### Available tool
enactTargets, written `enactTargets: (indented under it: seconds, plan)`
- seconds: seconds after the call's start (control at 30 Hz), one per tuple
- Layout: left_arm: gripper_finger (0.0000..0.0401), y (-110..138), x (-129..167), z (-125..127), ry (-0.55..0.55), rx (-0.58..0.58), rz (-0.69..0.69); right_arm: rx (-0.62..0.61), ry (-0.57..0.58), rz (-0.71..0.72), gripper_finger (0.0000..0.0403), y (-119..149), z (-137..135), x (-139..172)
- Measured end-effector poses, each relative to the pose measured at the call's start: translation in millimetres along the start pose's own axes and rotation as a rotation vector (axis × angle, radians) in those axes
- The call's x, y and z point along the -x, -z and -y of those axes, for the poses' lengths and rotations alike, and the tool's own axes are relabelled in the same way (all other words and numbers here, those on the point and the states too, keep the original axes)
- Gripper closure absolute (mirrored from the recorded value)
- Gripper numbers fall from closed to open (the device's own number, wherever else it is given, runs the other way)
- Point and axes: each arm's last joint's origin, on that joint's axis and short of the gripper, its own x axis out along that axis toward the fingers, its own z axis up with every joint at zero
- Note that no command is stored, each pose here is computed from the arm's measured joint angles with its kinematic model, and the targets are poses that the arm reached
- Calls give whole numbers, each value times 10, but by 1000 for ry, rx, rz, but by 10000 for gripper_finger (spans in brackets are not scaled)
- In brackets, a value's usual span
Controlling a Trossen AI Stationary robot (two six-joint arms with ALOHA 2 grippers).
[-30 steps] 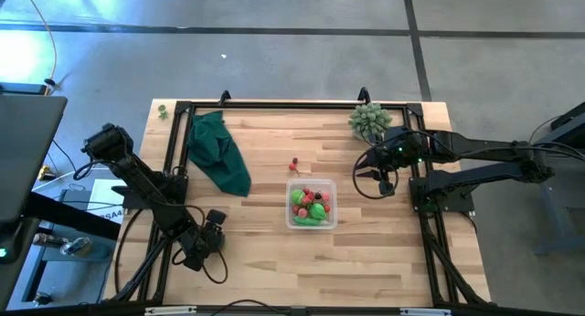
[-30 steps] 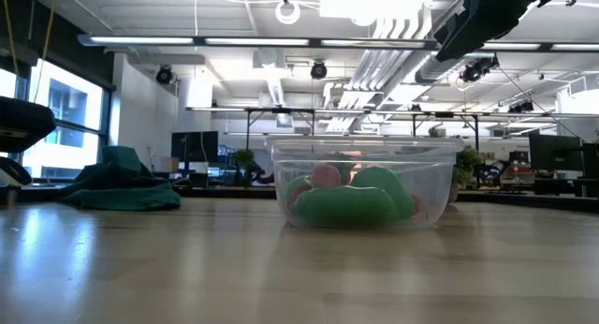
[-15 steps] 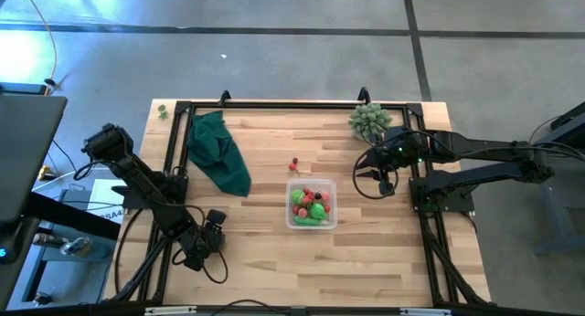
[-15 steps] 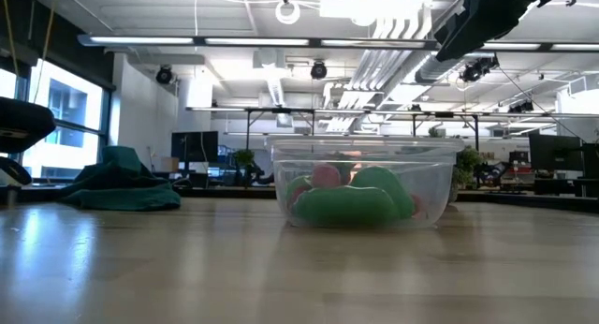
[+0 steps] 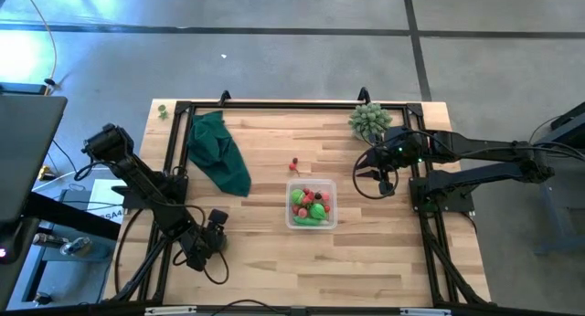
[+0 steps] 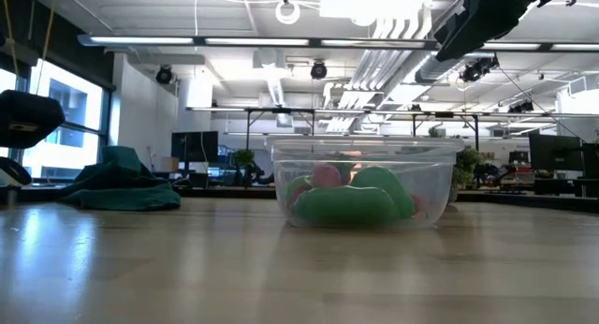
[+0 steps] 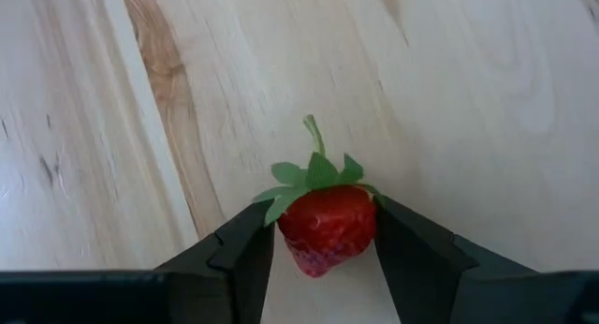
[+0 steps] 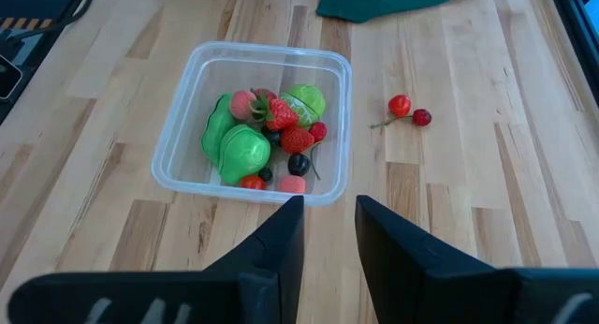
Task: Pick and placing Produce into tupperware
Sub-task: Put the red strawberry into the container
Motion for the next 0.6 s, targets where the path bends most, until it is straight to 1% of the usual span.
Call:
enactTargets:
  seconds: [0.3,0.6]
  plan:
    - [231,-7,1,9,21,1,1,0,0,0,313,0,0,0]
    - [236,-6,2,5,15,-5,1,0,0,0,313,0,0,0]
